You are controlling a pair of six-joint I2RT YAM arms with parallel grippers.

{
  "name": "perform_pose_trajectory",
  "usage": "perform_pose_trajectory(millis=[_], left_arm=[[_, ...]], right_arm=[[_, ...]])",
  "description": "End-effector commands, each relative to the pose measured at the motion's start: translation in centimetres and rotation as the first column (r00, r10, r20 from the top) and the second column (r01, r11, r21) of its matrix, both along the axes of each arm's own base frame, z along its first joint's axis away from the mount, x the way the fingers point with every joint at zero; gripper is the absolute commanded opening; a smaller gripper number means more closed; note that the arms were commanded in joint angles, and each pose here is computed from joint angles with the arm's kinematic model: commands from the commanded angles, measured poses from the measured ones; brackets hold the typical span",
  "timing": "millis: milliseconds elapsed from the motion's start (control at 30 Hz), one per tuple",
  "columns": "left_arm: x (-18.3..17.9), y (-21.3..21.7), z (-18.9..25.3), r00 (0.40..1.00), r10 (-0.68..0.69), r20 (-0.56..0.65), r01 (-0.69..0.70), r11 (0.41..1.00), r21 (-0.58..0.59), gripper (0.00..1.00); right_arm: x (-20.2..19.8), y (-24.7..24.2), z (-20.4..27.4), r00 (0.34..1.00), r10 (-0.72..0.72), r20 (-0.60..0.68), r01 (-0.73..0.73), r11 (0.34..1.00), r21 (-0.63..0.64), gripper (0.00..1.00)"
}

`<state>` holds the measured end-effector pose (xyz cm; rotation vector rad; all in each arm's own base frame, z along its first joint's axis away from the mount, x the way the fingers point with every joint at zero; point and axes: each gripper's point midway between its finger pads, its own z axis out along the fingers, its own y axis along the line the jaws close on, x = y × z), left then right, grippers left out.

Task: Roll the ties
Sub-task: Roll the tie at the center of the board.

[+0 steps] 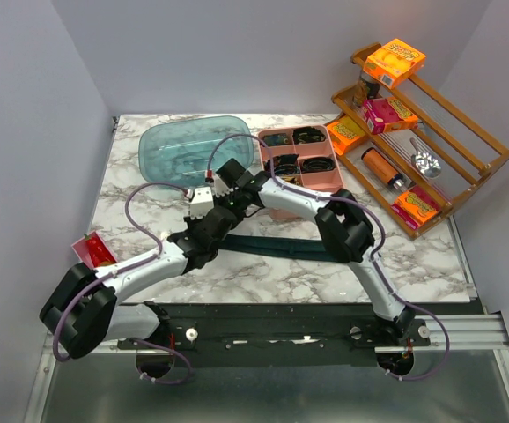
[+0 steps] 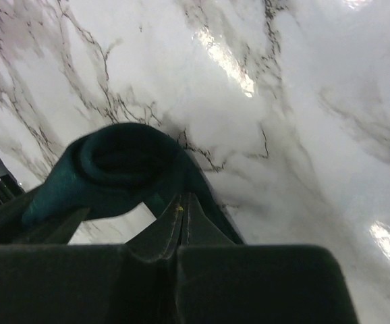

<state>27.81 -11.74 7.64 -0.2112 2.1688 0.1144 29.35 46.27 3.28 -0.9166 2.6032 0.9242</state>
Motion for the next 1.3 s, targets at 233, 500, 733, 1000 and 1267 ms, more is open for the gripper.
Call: perform_pose_trajectory(millis=[233,500,733,1000,1267], left_arm=[[-0.1,0.3,0.6,0.999,0.049,-0.003,-0.048,0.977,0.207,0.00],[-0.5,-2.0,-0.6,0.999,-0.016,-0.038,0.027,0.951,0.307,0.00],[-0.8,-4.3,-1.4,0.994,-0.085,-0.065,0.101,0.941,0.322,0.00],[-1.2,-6.5,-3.1,0.981,-0.157,-0.113,0.185,0.931,0.314,0.00],[-1.8,-7.8,-4.1,0.967,-0.213,-0.138,0.242,0.939,0.246,0.39]], right_arm=[[3.0,-5.8,5.3,0.986,-0.138,0.097,0.138,0.990,0.006,0.04],[3.0,-7.8,4.7,0.980,-0.171,0.096,0.174,0.985,-0.018,0.04],[2.9,-8.0,4.2,0.981,-0.173,0.086,0.176,0.984,-0.025,0.04],[2.9,-8.2,3.5,0.981,-0.176,0.081,0.179,0.983,-0.040,0.04],[2.9,-8.4,3.0,0.981,-0.178,0.076,0.182,0.982,-0.051,0.04]])
